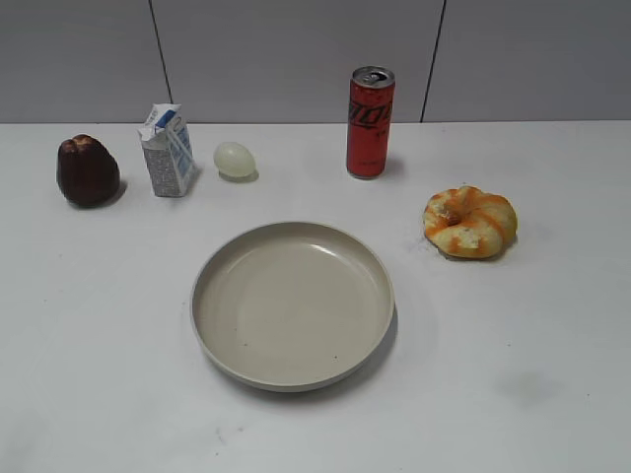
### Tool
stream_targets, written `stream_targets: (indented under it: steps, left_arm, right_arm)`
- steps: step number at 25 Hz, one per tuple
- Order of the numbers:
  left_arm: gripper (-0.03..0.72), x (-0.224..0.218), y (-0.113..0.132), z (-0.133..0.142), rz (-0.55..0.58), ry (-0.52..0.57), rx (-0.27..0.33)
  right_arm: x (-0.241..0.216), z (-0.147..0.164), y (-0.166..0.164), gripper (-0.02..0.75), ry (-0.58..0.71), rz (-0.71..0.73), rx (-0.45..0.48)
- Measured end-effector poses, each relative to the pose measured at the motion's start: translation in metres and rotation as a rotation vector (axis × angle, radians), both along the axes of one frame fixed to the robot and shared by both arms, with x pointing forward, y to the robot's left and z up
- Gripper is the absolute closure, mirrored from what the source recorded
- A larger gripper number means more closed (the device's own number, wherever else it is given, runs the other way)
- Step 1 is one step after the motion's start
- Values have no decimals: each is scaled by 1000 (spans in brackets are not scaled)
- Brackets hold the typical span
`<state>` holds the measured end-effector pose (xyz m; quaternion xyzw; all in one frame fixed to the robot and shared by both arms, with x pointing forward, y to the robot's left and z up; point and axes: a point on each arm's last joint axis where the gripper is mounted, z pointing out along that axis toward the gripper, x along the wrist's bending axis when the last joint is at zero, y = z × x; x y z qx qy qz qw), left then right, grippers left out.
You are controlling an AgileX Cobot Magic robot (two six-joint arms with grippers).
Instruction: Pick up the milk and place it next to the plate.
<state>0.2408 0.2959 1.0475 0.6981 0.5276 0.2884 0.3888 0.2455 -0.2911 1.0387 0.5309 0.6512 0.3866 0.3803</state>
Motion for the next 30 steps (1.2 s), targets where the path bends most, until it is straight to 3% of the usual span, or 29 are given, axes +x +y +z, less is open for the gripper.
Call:
stream_targets:
  steps: [13, 17, 23, 30]
  left_arm:
    - [130, 2, 0, 1, 0, 3, 1]
    - [130, 16, -3, 18, 5, -38, -12]
    - [130, 76, -16, 45, 18, -43, -21]
    - [130, 171, -36, 63, 17, 5, 12]
  right_arm:
    - [0, 0, 0, 241, 0, 0, 0]
    - [0, 0, 0, 241, 0, 0, 0]
    - [0, 0, 0, 241, 0, 0, 0]
    - [0, 0, 0, 241, 0, 0, 1]
